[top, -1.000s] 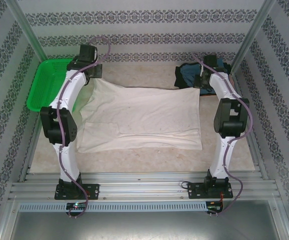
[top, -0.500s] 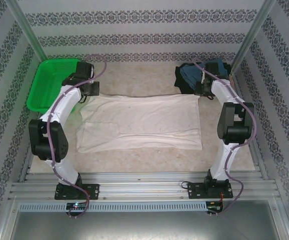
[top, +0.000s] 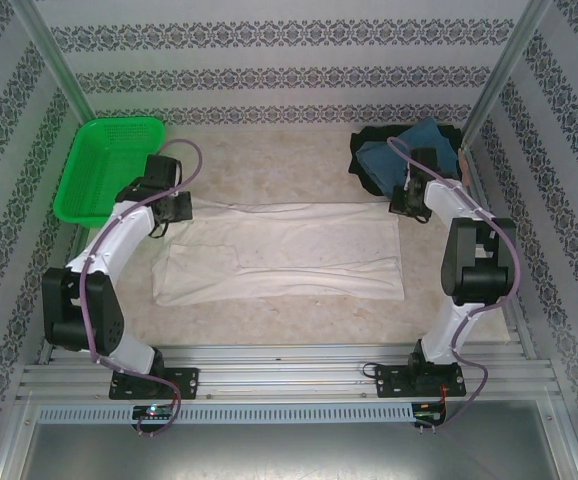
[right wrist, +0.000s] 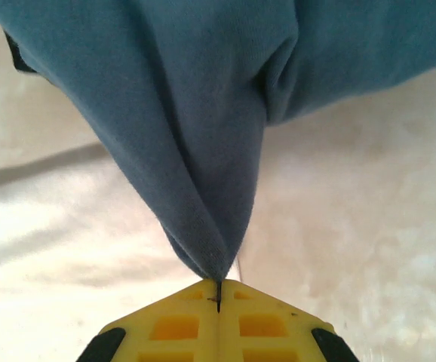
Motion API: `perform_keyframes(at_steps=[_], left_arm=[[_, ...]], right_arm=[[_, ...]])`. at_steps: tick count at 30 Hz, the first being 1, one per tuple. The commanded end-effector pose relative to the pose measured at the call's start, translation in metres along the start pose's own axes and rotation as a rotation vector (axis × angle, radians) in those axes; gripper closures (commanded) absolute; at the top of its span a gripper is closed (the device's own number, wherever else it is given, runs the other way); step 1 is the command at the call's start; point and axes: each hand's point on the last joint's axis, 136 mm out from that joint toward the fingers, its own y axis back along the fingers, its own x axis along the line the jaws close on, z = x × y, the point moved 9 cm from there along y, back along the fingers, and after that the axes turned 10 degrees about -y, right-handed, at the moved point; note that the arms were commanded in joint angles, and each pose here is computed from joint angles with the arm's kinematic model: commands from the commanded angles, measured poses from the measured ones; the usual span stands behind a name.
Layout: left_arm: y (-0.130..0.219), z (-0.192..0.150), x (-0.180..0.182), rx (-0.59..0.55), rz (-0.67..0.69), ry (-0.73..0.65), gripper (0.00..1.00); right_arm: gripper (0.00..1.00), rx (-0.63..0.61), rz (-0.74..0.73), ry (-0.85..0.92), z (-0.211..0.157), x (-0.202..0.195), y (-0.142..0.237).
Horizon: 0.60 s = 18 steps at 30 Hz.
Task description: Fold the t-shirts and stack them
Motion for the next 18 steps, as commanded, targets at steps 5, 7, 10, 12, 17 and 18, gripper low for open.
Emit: perform_keyframes(at_steps=[5,7,10,12,17,18], left_arm=[[-0.002,-0.022,0.009,0.012,0.032,0.101,1.00],[-0.001,-0.026,0.010,0.007,0.036,0.110,1.00],[-0.001,-0.029,0.008,-0.011,0.008,0.118,1.00],[-0.005,-0.029,0.007,0.000,-0.004,0.122,1.00],[-0.010,-0.028,0.004,-0.005,-0.030,0.131,1.00],[-0.010,-0.027,0.004,-0.008,-0.032,0.129,1.00]], right_arm=[[1.00,0.051,-0.039,-0.063,-0.029,-0.009,0.004],[1.00,0.056,-0.039,-0.065,-0.032,-0.009,0.004],[1.00,0.053,-0.039,-0.067,-0.032,-0.009,0.007],[0.95,0.058,-0.027,-0.081,-0.031,-0.008,0.007],[0.74,0.096,-0.020,-0.113,-0.027,-0.006,-0.005],[0.73,0.106,-0.018,-0.122,-0.025,-0.006,-0.009]])
